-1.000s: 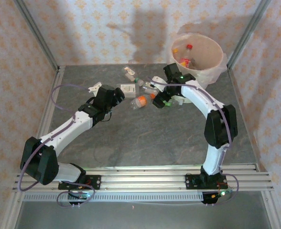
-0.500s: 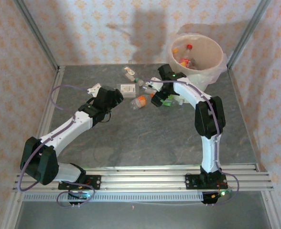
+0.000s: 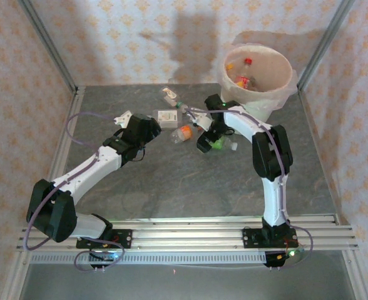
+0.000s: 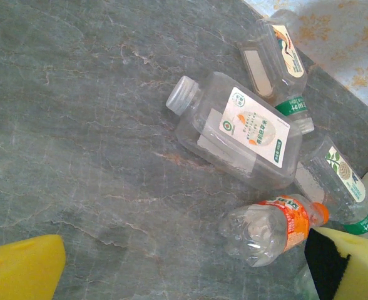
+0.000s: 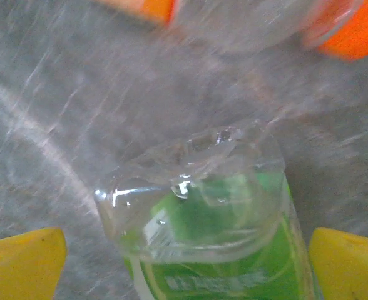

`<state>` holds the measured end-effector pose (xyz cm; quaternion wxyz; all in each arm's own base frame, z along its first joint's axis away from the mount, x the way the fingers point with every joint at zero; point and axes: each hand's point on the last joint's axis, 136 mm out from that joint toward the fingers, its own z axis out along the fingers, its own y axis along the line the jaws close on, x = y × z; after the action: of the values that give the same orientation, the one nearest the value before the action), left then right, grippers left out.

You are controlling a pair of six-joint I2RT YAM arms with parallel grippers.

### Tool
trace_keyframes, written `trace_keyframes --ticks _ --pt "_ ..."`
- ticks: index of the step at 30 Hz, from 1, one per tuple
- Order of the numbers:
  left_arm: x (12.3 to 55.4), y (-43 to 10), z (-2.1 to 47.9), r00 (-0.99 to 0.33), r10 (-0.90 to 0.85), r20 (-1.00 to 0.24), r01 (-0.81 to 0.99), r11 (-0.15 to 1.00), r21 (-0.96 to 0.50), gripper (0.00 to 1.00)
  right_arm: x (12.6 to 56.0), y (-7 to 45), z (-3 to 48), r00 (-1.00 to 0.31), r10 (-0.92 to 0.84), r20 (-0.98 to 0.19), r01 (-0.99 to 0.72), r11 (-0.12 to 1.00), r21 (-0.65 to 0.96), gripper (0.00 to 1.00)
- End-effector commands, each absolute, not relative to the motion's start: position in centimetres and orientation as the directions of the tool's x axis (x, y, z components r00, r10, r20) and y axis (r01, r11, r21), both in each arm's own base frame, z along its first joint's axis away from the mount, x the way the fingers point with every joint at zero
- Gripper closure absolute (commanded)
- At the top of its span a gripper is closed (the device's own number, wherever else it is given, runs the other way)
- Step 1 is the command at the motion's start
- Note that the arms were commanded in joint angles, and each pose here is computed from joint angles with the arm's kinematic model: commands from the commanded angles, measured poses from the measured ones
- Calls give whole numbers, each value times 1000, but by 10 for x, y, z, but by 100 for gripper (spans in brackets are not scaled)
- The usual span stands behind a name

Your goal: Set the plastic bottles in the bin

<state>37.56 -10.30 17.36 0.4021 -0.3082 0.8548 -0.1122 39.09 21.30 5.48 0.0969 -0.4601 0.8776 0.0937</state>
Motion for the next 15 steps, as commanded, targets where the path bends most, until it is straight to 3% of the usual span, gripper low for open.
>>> trace_keyframes --ticks 1,6,10,15 --pt "372 -93 163 -478 -619 -622 -485 777 -401 0 357 217 82 -563 -782 -267 -826 546 143 1" --pt "377 -97 160 -487 -619 -615 -483 778 -401 0 370 210 82 -543 -768 -339 -818 575 8 1" --pt "379 -100 159 -498 -618 -609 -480 781 -400 0 347 202 64 -449 -857 -253 -885 465 -4 1" --pt "378 -98 158 -498 -614 -612 -486 783 -389 0 349 188 45 -356 -919 -167 -915 380 -138 1"
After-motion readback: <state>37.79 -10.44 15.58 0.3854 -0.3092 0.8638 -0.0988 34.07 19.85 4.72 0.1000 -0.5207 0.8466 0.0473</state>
